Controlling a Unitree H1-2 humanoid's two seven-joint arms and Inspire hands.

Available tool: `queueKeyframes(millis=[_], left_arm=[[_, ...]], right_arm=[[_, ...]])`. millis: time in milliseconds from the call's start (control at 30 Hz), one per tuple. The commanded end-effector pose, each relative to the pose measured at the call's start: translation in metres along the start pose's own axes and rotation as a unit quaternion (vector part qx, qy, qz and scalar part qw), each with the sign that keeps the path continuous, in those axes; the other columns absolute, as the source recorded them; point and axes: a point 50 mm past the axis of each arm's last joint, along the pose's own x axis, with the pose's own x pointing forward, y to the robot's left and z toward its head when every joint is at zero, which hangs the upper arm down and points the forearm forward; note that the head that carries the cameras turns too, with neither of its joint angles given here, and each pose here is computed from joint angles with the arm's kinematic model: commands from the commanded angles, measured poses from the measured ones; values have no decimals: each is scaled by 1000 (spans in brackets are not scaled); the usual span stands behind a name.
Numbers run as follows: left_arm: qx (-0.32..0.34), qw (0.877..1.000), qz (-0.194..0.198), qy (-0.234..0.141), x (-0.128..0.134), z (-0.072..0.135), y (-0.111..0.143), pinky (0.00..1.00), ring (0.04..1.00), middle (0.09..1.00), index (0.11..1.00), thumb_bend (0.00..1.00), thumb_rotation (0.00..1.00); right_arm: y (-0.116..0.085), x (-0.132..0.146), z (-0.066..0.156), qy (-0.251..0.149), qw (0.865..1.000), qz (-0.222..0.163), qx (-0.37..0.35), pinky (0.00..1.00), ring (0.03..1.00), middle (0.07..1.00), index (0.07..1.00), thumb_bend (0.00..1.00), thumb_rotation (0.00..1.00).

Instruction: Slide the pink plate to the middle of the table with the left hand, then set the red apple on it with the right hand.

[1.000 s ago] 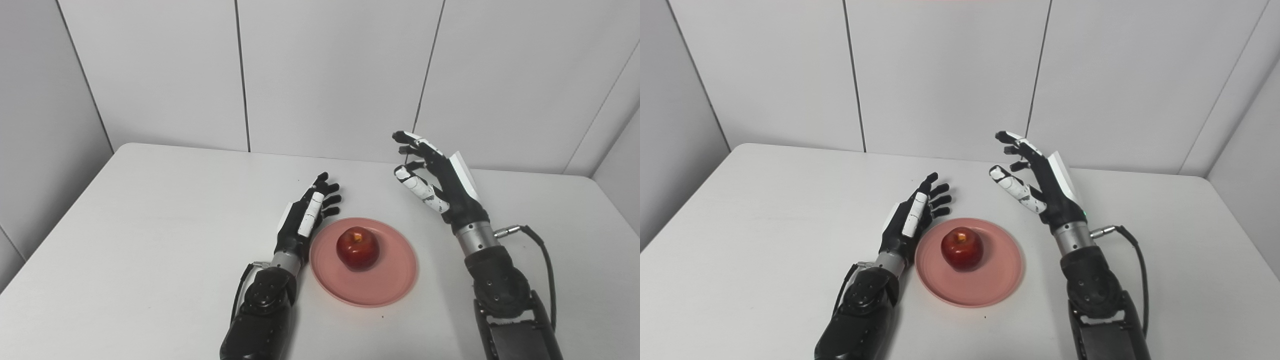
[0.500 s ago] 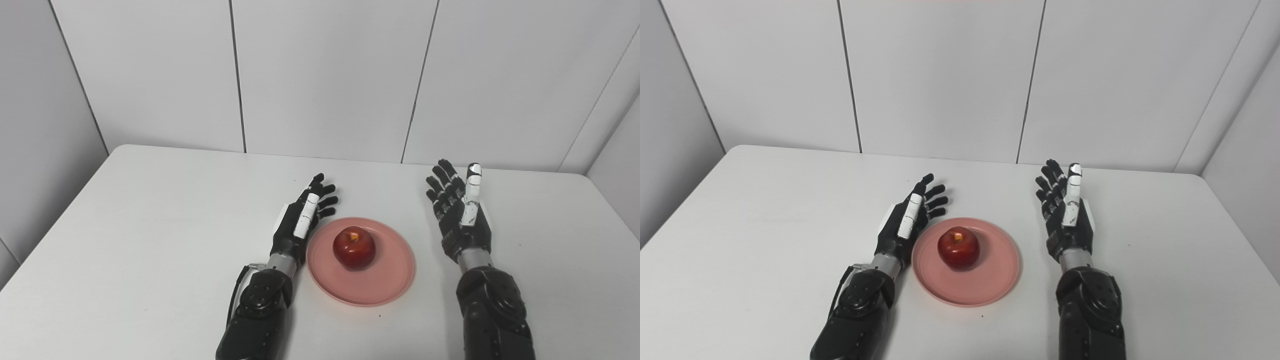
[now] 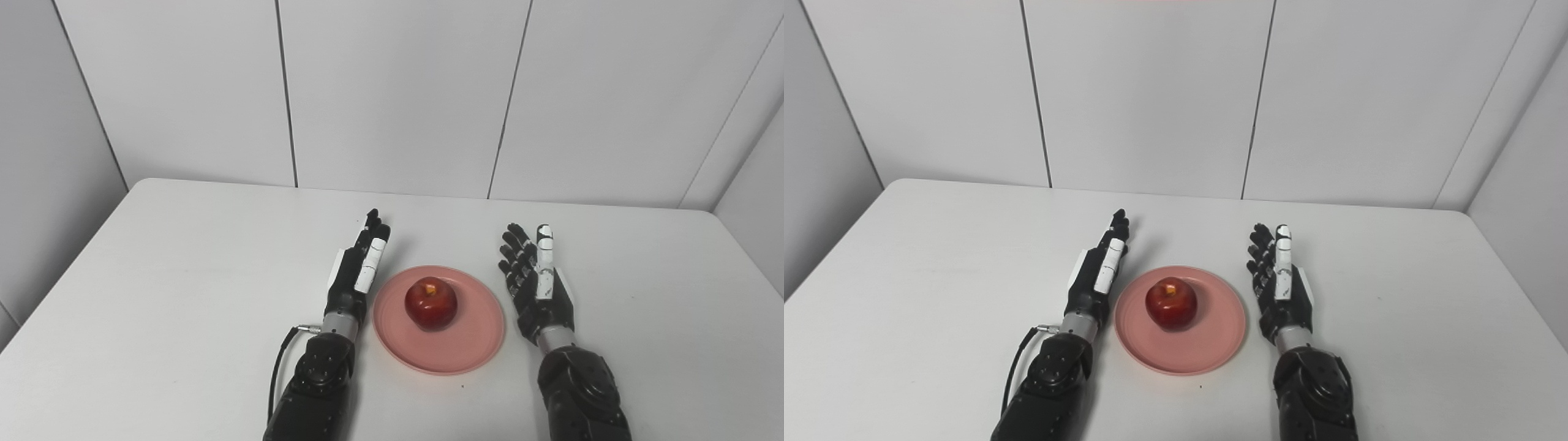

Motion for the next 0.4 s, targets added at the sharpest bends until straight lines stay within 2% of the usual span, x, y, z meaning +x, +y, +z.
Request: queueKeyframes(millis=[0,233,367], left_arm=[[10,1000,15,26,-20,-26,4,1000,1000,1000,1000,879,963],[13,999,22,27,-22,-20,-3,1000,1000,1000,1000,881,1000],[14,999,24,26,-23,-17,-5,1000,1000,1000,1000,870,1000]], right_arm=[[11,6,15,-50,998,21,-24,1000,992,944,912,884,1000],[11,7,11,-73,991,45,-102,1000,1000,950,908,895,1000],[10,7,8,-78,989,50,-116,1000,1000,944,896,928,1000]])
